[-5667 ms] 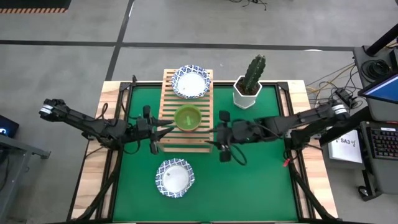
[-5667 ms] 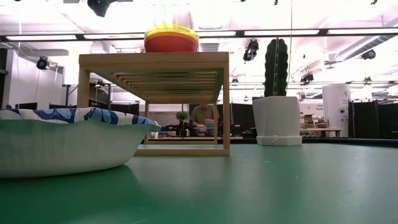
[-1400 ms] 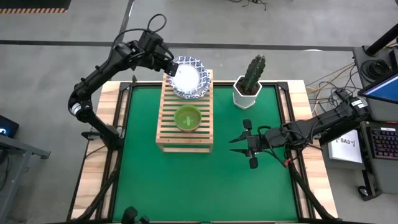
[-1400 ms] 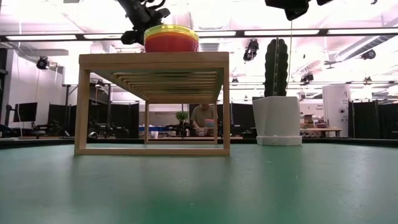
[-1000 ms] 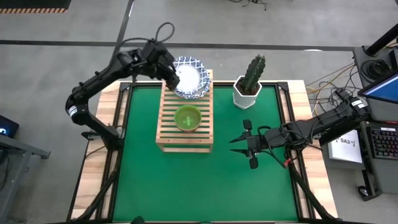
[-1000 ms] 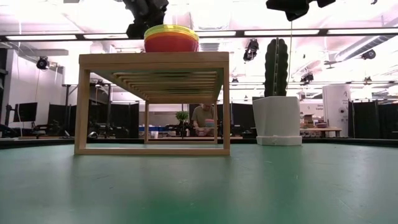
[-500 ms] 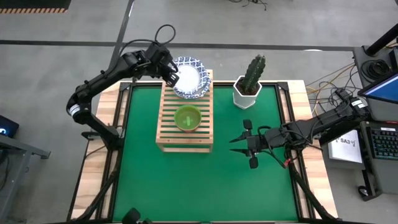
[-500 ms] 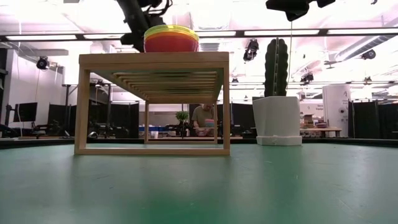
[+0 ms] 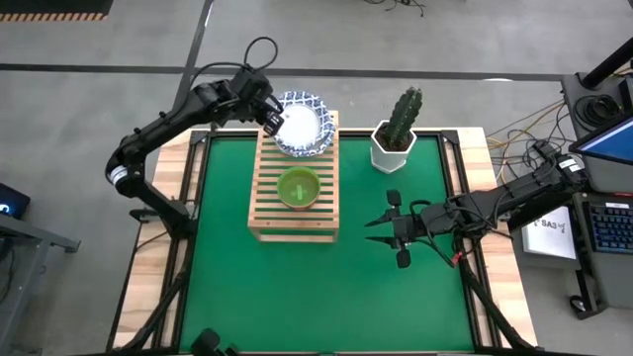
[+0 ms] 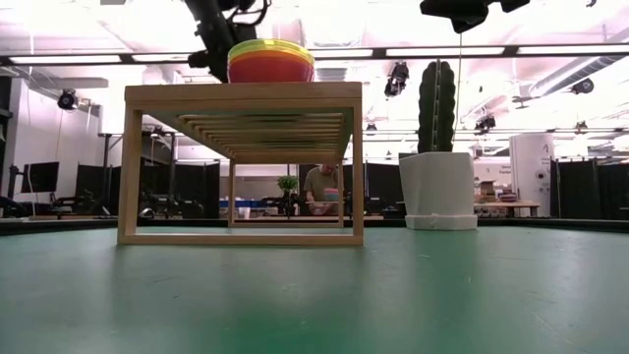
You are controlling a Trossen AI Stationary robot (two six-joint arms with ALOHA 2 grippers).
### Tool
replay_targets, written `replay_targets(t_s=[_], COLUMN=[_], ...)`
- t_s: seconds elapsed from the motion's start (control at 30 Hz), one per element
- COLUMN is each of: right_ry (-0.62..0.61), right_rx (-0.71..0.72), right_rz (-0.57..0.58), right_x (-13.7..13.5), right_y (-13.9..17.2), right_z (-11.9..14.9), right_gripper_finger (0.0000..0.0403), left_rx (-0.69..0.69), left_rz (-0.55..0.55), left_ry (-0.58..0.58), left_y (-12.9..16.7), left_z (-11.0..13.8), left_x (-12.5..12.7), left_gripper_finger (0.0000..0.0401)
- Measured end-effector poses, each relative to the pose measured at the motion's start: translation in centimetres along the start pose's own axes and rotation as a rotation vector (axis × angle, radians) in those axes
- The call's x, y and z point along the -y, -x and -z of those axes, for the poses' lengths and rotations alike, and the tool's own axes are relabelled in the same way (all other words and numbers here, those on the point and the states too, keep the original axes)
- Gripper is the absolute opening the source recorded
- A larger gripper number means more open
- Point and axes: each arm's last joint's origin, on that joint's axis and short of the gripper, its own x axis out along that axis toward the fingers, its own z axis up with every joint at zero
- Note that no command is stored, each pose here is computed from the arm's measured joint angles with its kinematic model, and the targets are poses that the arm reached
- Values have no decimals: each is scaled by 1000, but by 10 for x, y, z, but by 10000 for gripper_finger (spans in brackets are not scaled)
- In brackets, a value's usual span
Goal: Place and stack bowls onto a shelf
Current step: Stack the white and blue bowl on top with the other white and blue bowl on the shelf, then return to Home Position
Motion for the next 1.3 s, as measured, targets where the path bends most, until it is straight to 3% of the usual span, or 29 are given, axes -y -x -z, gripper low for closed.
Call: replay_targets(t_s=[0.13, 0.53, 0.77, 0.93, 1.17, 1.3], right_ry=[-9, 0, -5, -9, 3, 46], right_rx=[0, 0, 0, 0, -8, -37], right_rz=[0, 0, 0, 0, -1, -6], right_x=[0, 0, 0, 0, 0, -2], right_y=[0, 0, 0, 0, 0, 0], right_z=[0, 0, 0, 0, 1, 13], right_gripper_finger=[128, 128, 128, 128, 128, 128], left_rx=[-30, 12, -54, -71, -61, -14], left_rz=[2, 12, 5, 2, 14, 73], left_ry=[-11, 1, 8, 28, 32, -8], left_y=[-10, 0, -24, -26, 7, 40], left_z=[2, -1, 6, 9, 5, 16], left_x=[5, 5, 13, 14, 9, 20], left_gripper_finger=[54, 53, 53, 53, 53, 53])
